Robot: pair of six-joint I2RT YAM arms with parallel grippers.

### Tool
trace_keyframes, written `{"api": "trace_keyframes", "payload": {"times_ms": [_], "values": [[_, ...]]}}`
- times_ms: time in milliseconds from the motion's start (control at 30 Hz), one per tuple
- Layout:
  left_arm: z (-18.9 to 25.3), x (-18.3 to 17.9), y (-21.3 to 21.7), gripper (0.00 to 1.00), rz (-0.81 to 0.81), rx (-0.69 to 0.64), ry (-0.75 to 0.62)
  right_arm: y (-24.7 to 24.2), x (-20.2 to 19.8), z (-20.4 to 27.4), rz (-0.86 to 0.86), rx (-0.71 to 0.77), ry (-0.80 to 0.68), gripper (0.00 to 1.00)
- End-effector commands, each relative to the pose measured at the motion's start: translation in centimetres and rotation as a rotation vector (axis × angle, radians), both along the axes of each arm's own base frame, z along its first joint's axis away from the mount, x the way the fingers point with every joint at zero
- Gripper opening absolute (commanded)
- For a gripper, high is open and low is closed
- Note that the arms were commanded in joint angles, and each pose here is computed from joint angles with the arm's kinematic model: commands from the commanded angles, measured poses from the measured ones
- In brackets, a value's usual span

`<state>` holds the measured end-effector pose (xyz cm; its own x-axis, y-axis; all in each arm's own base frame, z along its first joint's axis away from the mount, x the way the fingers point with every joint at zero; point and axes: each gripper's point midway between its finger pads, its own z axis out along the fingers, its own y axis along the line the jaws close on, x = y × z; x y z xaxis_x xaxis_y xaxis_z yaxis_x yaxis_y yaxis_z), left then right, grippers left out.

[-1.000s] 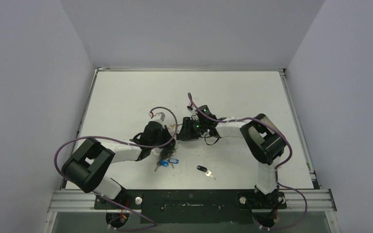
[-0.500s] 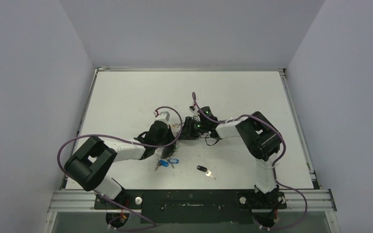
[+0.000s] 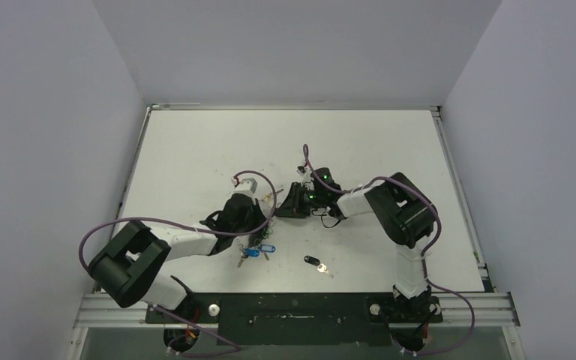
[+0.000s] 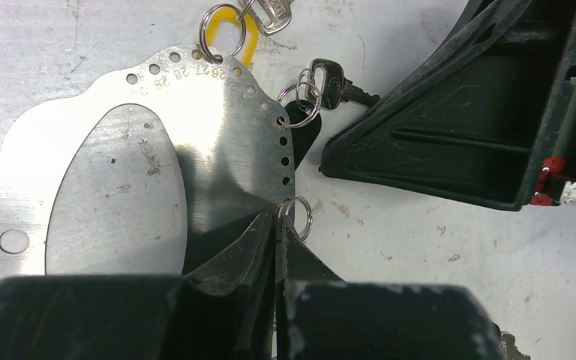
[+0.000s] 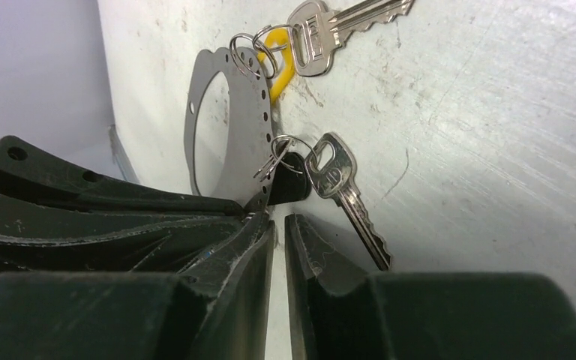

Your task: Put the keys on the keyring

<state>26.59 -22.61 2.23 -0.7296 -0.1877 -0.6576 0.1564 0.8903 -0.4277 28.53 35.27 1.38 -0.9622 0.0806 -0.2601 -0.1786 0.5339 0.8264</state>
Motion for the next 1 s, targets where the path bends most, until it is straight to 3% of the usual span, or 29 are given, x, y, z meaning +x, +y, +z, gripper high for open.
{"api": "trace_keyframes", "payload": {"times_ms": [0,100,233,367,667,967], "values": [[-1.5,-2.0,1.5,0.00,-0.008,0.058,0.071,-2.5,-1.1,-2.2,0.025,-0.183,-0.005,0.19],[-1.1,-2.4,1.4,0.01,-0.017,0.040,0.068,-2.7,-1.6,-2.1,0.053,-0.208,-0.013,0.24],[0.5,-2.9,1.6,0.19,-0.006,-0.016,0.039,-2.6,-2.8,-1.9,0.097,-0.227,-0.008,0.27],[1.4,-3.7,2.1,0.24,0.001,-0.053,0.021,-2.1,-4.4,-2.0,0.134,-0.245,0.002,0.27],[1.5,-4.5,1.4,0.24,-0.077,-0.087,-0.015,-0.6,-6.0,-3.5,0.123,-0.249,0.042,0.26],[0.1,-6.7,1.4,0.15,-0.201,0.042,0.049,-1.4,-6.4,-4.5,0.119,-0.306,0.073,0.25]]}}
